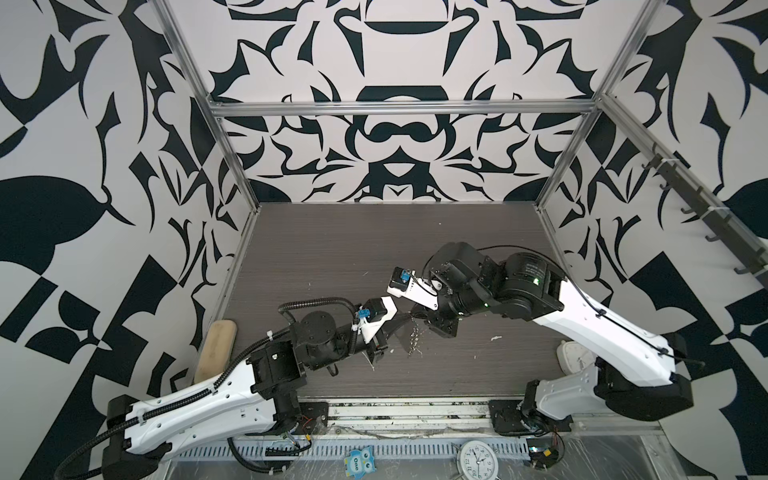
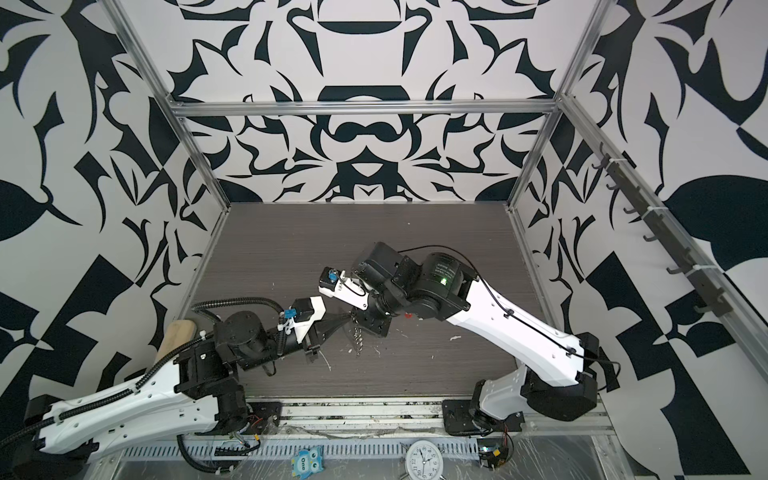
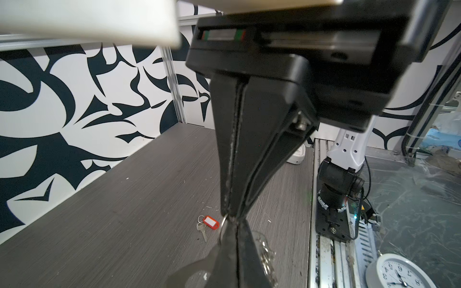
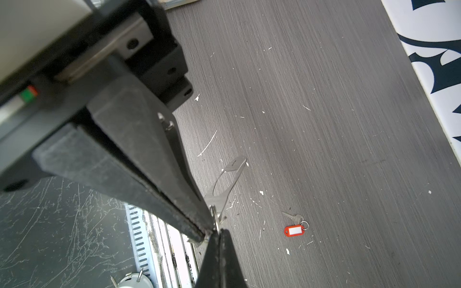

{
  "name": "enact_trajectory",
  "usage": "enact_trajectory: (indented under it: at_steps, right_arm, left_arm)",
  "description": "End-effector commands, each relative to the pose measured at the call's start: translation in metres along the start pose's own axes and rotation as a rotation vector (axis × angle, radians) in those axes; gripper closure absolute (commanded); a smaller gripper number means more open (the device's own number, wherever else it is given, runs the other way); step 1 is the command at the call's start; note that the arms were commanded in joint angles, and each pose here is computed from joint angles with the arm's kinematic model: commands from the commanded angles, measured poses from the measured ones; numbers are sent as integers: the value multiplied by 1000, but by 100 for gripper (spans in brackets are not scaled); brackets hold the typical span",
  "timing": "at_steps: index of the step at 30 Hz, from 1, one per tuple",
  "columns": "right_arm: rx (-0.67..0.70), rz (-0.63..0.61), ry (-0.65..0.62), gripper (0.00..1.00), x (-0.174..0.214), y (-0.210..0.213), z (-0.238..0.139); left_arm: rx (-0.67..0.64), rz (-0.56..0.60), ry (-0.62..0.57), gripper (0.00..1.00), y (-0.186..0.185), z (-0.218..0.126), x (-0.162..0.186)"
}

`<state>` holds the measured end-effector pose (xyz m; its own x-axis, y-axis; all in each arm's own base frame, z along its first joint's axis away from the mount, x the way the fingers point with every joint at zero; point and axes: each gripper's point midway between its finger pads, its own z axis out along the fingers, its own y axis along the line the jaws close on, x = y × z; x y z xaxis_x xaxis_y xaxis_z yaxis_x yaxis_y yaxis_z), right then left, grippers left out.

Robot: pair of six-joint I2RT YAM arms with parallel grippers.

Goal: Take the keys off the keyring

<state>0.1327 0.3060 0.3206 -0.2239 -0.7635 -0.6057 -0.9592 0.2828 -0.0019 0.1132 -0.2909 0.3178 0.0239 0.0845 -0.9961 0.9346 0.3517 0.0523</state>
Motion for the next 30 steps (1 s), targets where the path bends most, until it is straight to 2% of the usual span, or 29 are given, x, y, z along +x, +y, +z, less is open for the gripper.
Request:
enact_trajectory:
  at_steps: [1,3,9,16,21,23,25,30]
  right_arm:
    - [0,-23,-86,100,-17,3,-19]
    - [1,-23,-95,100,-18,2,-19]
    - [-1,-19,-131,100,-22,3,-20]
    - [-3,-6,-244,100,-32,5,-24]
    - [1,-1,-255,100,-31,4,-25]
    - [14,-2,-254,100,-29,2,-27]
    - [21,1,-244,100,-25,2,-27]
    - [12,7,-208,100,-15,3,-26]
  left_arm:
    - [6,5,-21,96,0,-3,-12]
    - [9,2,-19,100,-1,-2,-11]
    - [23,-1,-30,100,-3,0,-13]
    - [3,-14,-77,100,0,2,-17]
    - [-2,-24,-100,100,1,-4,-25]
    - [2,-26,-117,86,1,-10,-29]
    - [-4,-27,-130,77,2,-16,-31]
    - [-47,-25,-127,73,9,-23,-30]
